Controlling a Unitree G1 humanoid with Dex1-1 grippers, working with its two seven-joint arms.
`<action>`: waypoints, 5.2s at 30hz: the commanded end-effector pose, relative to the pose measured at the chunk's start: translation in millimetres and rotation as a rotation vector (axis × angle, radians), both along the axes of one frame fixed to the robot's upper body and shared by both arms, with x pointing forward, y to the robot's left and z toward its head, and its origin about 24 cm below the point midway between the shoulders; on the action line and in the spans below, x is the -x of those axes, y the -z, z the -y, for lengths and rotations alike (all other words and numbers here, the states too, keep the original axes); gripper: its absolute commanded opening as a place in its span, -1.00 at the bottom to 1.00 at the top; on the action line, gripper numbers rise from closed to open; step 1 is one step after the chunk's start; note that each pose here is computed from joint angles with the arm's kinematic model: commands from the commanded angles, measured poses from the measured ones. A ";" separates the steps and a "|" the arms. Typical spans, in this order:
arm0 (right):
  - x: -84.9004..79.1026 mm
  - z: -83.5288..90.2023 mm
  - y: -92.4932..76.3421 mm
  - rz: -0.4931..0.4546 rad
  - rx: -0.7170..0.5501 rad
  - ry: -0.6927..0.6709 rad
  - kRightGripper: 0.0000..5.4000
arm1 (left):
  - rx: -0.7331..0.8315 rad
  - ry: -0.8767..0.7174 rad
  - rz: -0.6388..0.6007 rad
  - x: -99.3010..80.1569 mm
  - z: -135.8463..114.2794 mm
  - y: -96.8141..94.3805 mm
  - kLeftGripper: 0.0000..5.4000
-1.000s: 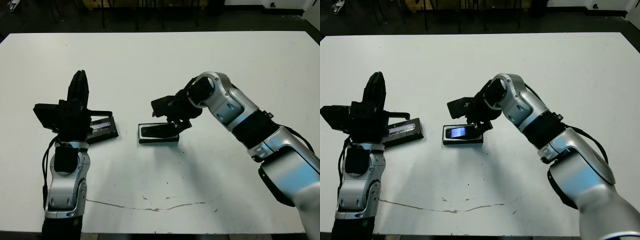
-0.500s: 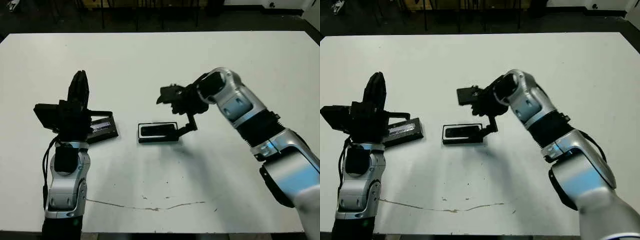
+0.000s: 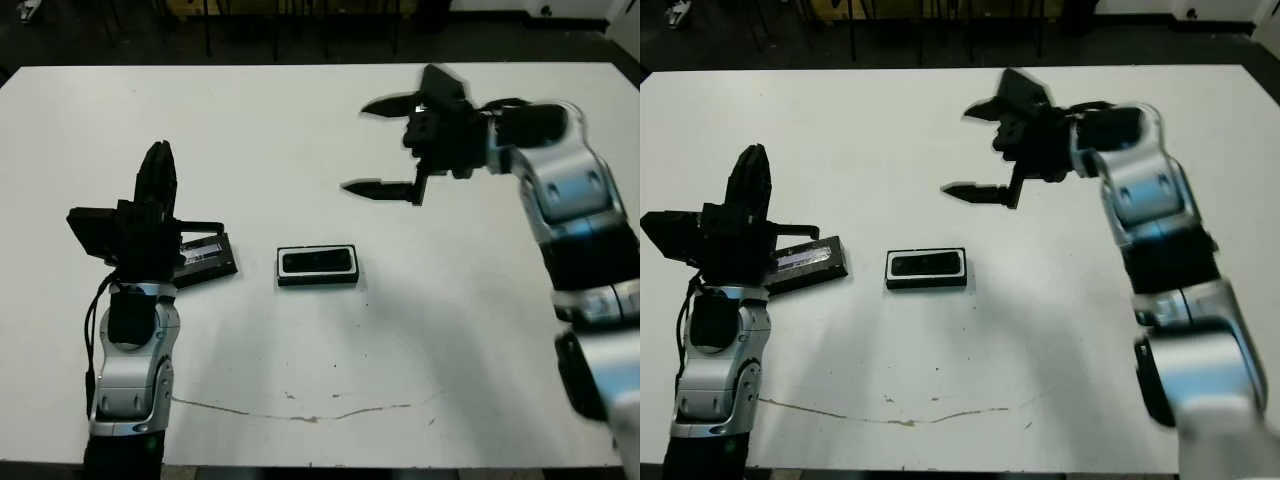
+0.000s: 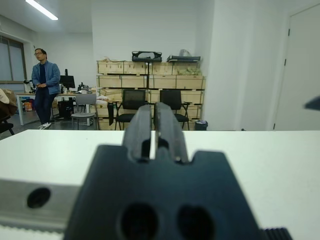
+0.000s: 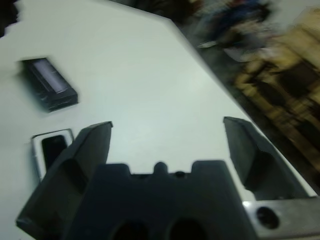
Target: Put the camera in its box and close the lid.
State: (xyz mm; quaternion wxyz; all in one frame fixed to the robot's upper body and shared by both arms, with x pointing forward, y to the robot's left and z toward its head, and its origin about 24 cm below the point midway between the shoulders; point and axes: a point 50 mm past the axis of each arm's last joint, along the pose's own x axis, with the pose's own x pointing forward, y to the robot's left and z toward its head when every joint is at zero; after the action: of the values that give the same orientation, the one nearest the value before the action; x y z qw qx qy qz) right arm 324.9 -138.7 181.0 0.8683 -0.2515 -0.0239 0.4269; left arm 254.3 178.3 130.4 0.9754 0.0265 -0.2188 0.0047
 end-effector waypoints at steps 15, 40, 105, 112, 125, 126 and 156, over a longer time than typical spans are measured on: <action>39.9 -14.8 84.3 0.114 0.027 0.178 -0.35 | -0.007 0.000 -0.042 1.6 -2.1 8.2 -1.00; 56.2 -30.2 121.9 0.022 0.223 0.093 -1.00 | 0.000 0.003 -0.043 2.3 -0.7 8.9 -1.00; 43.3 68.9 42.1 0.004 -0.329 0.536 -1.00 | -0.587 0.811 -0.651 -42.0 -94.5 -25.4 -0.02; 43.4 69.0 44.6 0.005 -0.318 0.528 -1.00 | -0.626 0.923 -0.741 -48.1 -100.6 -16.0 0.45; 41.5 69.3 50.9 -0.029 -0.309 0.539 -1.00 | -0.607 1.024 -0.828 -47.7 -106.7 -1.4 0.99; 41.3 69.7 51.6 -0.033 -0.306 0.541 -1.00 | -0.601 1.031 -0.834 -47.5 -107.0 -0.3 0.99; 39.4 74.2 60.6 -0.065 -0.269 0.561 -1.00 | -0.525 1.168 -0.890 -41.8 -106.1 20.1 0.99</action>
State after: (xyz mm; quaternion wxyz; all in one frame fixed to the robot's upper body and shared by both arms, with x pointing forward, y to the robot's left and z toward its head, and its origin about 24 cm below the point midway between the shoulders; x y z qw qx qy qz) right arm 286.8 -209.7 126.0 0.9789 -0.1109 0.0004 0.1716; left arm 298.4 285.6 115.9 0.7871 0.1352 0.2067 -0.5652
